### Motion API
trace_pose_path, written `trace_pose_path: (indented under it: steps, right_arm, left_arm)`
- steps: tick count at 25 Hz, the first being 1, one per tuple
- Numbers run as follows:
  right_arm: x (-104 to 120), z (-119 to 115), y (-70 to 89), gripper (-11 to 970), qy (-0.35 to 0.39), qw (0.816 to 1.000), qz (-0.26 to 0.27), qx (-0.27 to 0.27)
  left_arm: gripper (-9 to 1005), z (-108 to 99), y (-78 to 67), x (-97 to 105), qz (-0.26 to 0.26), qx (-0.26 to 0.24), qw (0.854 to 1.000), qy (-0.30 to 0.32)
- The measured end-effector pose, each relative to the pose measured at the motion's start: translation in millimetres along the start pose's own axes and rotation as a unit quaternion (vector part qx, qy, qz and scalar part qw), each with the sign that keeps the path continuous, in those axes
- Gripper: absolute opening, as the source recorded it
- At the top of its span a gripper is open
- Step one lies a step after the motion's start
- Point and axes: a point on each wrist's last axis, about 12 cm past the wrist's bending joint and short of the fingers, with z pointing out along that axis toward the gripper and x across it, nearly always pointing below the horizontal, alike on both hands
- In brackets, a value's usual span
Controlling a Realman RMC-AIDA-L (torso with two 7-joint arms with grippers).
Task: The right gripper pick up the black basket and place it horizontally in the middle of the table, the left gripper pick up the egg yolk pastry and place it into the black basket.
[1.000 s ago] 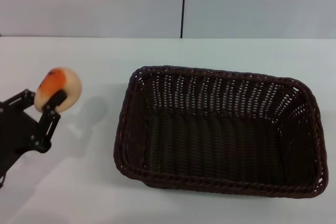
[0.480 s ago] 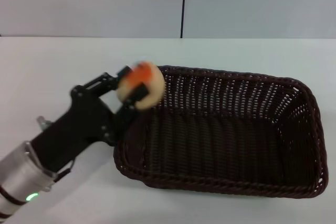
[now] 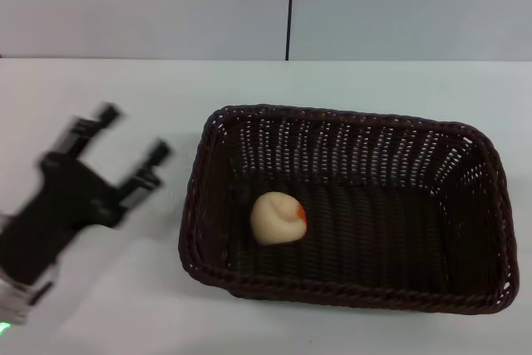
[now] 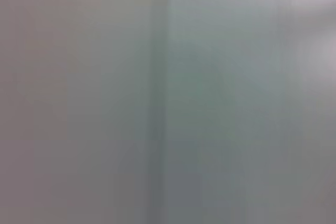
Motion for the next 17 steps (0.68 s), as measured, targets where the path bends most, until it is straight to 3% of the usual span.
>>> trace_pose_path:
  steps: [2,3,4,6,7,11,17]
  right_arm:
    - [3.5,-1.9,3.9,760,-0.005,1.0,-0.008,-0.002]
    - [5.2,-3.6,6.2,760,-0.009,1.0,-0.015,-0.002]
    - [6.8,-6.1,8.1,760,-0.013,1.0,-0.023,0.0]
    - [10.3,-13.3,11.4,760,-0.025,0.999,-0.037,0.019]
    - [12.1,-17.1,12.5,760,-0.031,0.998,-0.043,0.032]
    - [20.1,-29.5,15.0,760,-0.036,0.992,-0.086,0.087]
    - [30.1,-22.7,16.7,760,-0.028,0.986,-0.126,0.106]
  left_arm:
    - [677,0.0,0.0,0.0,0.0,0.0,1.0,0.0]
    - [730,-7.2,5.8,-1.2,0.008,-0.036,0.999,-0.002]
    - [784,-27.5,20.6,-5.7,0.025,-0.137,0.99,-0.015]
    - [815,-38.1,28.0,-8.5,0.034,-0.188,0.981,-0.023]
    - [831,-49.4,36.7,-11.3,0.043,-0.244,0.968,-0.029]
    - [862,-60.4,48.0,-11.5,0.057,-0.311,0.948,-0.024]
    - [862,-62.5,49.5,-10.7,0.088,-0.331,0.94,-0.013]
